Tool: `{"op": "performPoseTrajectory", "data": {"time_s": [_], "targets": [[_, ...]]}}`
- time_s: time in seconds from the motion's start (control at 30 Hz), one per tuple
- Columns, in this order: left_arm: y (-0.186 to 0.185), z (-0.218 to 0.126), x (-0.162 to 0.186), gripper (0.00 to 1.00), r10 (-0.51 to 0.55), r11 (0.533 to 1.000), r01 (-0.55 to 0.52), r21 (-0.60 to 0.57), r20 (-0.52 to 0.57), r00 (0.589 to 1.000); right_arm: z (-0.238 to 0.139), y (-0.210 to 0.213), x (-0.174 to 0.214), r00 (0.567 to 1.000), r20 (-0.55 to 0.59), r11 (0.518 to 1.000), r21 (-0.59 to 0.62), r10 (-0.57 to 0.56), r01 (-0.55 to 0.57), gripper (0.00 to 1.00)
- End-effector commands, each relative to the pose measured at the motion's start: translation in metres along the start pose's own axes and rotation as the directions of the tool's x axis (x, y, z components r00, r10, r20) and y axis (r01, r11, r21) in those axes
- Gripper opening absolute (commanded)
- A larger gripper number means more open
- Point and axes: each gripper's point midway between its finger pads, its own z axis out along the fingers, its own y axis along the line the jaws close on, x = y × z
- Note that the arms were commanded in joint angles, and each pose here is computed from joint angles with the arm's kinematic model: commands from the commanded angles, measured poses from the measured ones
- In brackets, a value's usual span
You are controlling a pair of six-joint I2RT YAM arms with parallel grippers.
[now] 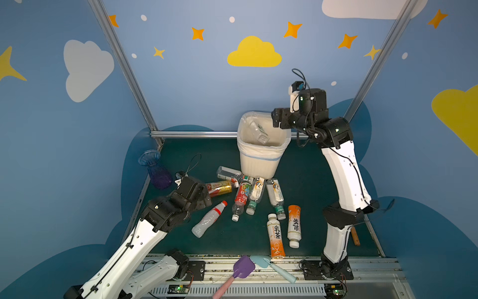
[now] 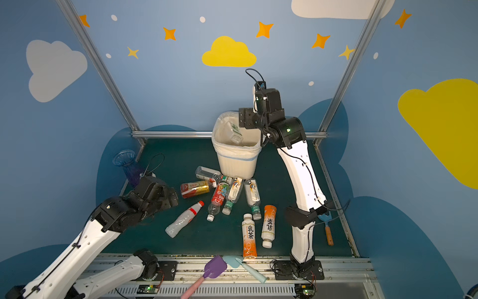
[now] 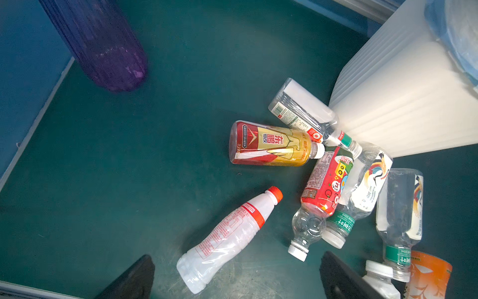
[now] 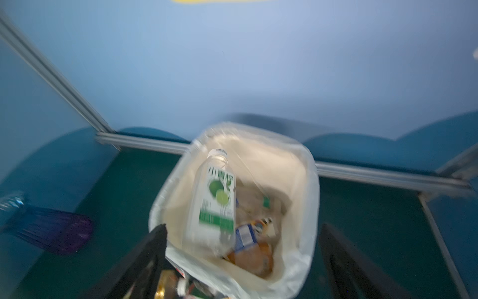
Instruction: Throw the plastic bottles in the bin
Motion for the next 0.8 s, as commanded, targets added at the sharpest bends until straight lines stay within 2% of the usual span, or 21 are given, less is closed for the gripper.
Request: {"op": "performPoseTrajectory", "data": {"time_s": [0.0, 0.07, 0.13, 0.27, 0.47, 0.6, 0.77], "targets": [[0.0, 0.004, 0.009, 1.0, -0.003, 1.0, 0.004, 0.018, -0.032, 0.999, -0.041, -0.029, 0.027, 0.996, 0.023, 0.996, -0.009, 0.091, -0.091, 0.92], [-0.005, 0.008, 0.012, 0.99, 0.011, 0.999, -0.009, 0.031, -0.048, 0.999, -0.053, -0.043, 0.055, 0.987, 0.004, 0.986, -0.039, 0.16, -0.16, 0.92], [-0.011, 0.013, 0.015, 0.96, 0.031, 0.999, -0.028, 0.04, -0.074, 0.997, -0.063, -0.06, 0.088, 0.978, -0.055, 0.979, -0.013, 0.2, -0.201, 0.92], [-0.027, 0.024, 0.018, 0.87, 0.094, 0.995, -0.087, 0.057, -0.133, 0.987, -0.079, -0.079, 0.159, 0.951, -0.206, 0.973, 0.04, 0.229, -0.226, 0.92], [-0.041, 0.034, 0.013, 0.84, 0.147, 0.989, -0.14, 0.055, -0.156, 0.977, -0.093, -0.084, 0.238, 0.89, -0.364, 0.961, 0.063, 0.274, -0.27, 0.91], [-0.059, 0.04, 0.003, 0.83, 0.252, 0.967, -0.24, 0.085, -0.175, 0.952, -0.096, -0.076, 0.268, 0.853, -0.427, 0.949, 0.04, 0.299, -0.312, 0.9], [-0.078, 0.056, -0.01, 0.82, 0.401, 0.916, -0.388, 0.104, -0.174, 0.9, -0.097, -0.061, 0.278, 0.833, -0.456, 0.93, -0.031, 0.313, -0.366, 0.9]]}}
